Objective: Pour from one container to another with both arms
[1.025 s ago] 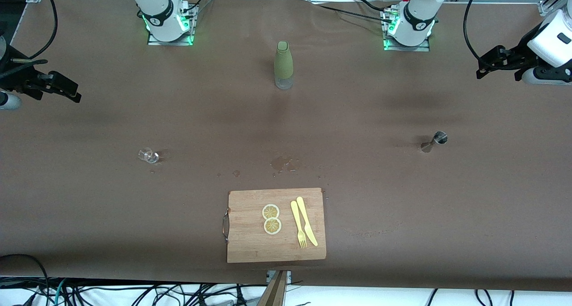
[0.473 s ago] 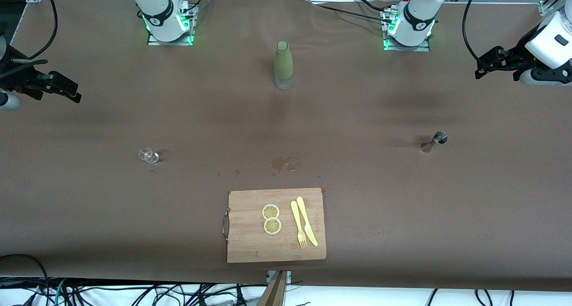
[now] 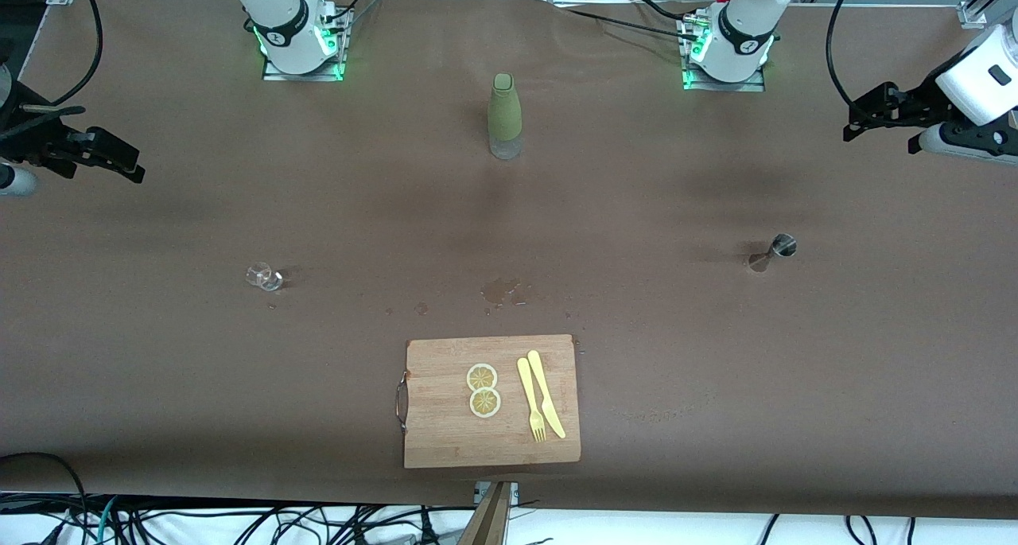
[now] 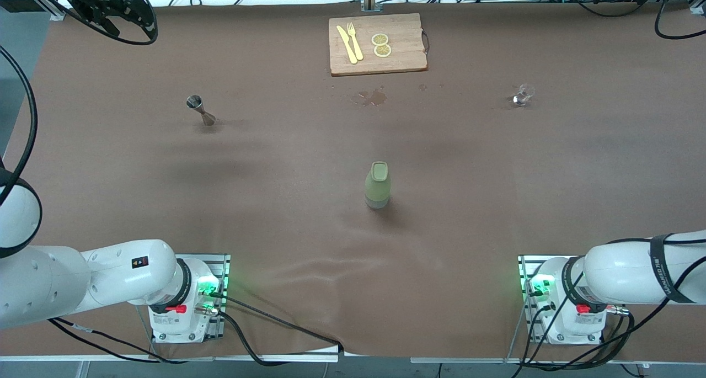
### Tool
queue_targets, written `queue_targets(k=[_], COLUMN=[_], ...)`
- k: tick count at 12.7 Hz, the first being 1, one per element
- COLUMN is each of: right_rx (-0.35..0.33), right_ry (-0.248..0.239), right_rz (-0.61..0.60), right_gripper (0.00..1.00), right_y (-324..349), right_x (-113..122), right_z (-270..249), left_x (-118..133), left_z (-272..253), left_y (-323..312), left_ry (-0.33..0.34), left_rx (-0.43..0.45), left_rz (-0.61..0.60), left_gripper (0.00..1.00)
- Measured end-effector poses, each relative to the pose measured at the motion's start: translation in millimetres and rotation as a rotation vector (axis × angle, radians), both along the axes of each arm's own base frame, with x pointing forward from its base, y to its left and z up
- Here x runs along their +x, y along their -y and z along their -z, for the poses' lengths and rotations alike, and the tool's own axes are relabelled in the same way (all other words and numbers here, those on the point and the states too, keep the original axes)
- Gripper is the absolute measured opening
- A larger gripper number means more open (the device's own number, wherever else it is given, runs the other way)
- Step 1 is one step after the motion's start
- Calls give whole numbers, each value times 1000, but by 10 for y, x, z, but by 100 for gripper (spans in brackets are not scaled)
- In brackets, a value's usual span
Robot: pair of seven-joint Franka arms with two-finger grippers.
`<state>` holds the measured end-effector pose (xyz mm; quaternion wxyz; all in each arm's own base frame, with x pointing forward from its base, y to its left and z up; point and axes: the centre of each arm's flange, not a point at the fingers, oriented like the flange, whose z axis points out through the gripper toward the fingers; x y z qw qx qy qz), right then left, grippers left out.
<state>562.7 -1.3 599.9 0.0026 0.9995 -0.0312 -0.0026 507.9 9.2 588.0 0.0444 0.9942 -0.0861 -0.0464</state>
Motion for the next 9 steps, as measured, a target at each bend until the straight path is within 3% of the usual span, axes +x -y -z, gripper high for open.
queue_targets(k=[4, 9], right_rx=[0, 0], right_ry=[0, -1], right_rz=[0, 1], right_gripper=[100, 100], right_y=[1, 3], right_x=[0, 0], right_z=[2, 4], left_x=[68, 204], left_z=[243, 1177], left_y=[-612, -1468], left_ry=[31, 113], left_rx=[-118, -338], left_rz=[173, 368], left_gripper=[100, 98])
